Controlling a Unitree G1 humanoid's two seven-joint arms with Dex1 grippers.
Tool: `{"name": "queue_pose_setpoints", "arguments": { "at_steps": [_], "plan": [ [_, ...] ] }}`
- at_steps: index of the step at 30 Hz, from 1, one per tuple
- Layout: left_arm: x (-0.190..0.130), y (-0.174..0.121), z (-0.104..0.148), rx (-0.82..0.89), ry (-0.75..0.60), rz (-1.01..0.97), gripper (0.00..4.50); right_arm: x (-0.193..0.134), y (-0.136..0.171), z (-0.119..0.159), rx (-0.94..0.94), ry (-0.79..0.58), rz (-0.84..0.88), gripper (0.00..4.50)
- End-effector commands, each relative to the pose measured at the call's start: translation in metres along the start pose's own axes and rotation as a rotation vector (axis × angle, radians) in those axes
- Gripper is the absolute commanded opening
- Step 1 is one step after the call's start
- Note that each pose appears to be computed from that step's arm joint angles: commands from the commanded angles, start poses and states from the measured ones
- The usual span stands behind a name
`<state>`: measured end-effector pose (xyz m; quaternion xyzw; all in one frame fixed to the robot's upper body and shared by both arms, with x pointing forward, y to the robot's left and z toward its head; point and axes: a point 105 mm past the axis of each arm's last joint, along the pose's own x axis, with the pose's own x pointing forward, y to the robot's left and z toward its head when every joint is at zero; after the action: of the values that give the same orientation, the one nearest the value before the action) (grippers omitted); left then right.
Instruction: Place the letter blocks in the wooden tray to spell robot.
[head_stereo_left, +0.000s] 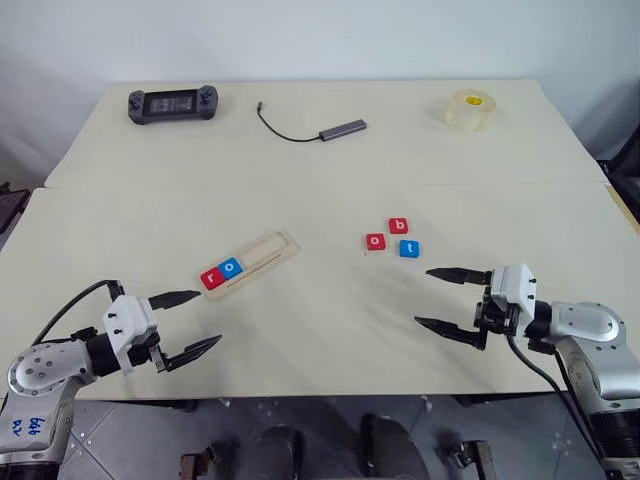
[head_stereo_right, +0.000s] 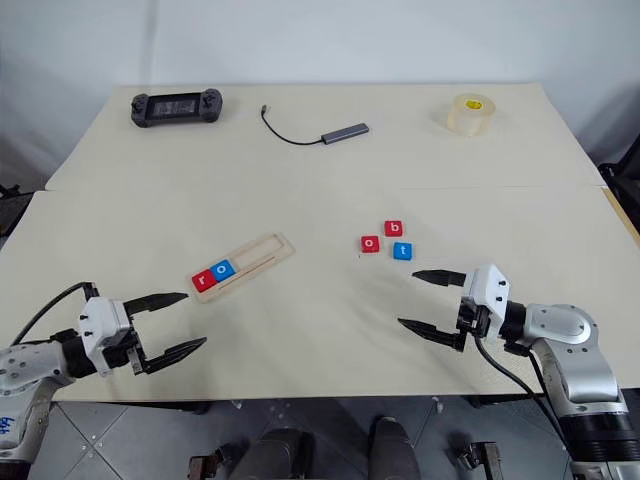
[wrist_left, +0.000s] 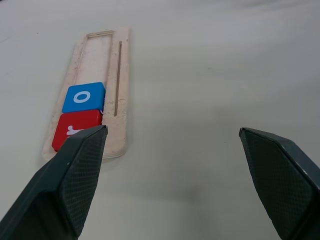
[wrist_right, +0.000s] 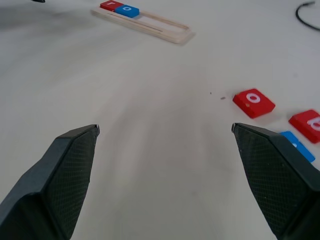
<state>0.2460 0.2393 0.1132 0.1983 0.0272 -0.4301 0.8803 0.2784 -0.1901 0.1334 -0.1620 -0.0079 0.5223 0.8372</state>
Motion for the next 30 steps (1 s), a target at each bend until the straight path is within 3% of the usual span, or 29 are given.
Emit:
{"name": "queue_pose_setpoints", "arguments": {
  "at_steps": [1, 8, 14, 17, 21, 25, 30],
  "plan": [
    [-0.004, 0.004, 0.002, 0.022, -0.007, 0.034, 4.5, 0.002, -0.002, 0.01, 0.015, -0.049, -0.013, 4.46],
    [-0.022, 0.014, -0.008, -0.108, -0.042, 0.215, 4.5, 0.02, 0.004, 0.029, 0.034, -0.157, 0.022, 4.46],
    [-0.066, 0.019, -0.047, -0.214, 0.015, 0.46, 4.5, 0.055, 0.023, 0.06, -0.009, -0.268, 0.154, 4.46],
    [-0.073, 0.015, -0.055, -0.236, 0.02, 0.477, 4.5, 0.066, 0.028, 0.071, -0.044, -0.299, 0.192, 4.46],
    [-0.061, 0.014, -0.049, -0.261, -0.015, 0.392, 4.5, 0.069, 0.028, 0.07, -0.054, -0.289, 0.197, 4.46],
    [-0.03, 0.027, -0.029, -0.233, -0.062, 0.268, 4.5, 0.065, 0.026, 0.067, -0.045, -0.268, 0.186, 4.46],
    [0.005, 0.054, -0.022, -0.162, -0.025, 0.164, 4.5, 0.062, 0.025, 0.064, -0.05, -0.247, 0.179, 4.46]
  ]
}}
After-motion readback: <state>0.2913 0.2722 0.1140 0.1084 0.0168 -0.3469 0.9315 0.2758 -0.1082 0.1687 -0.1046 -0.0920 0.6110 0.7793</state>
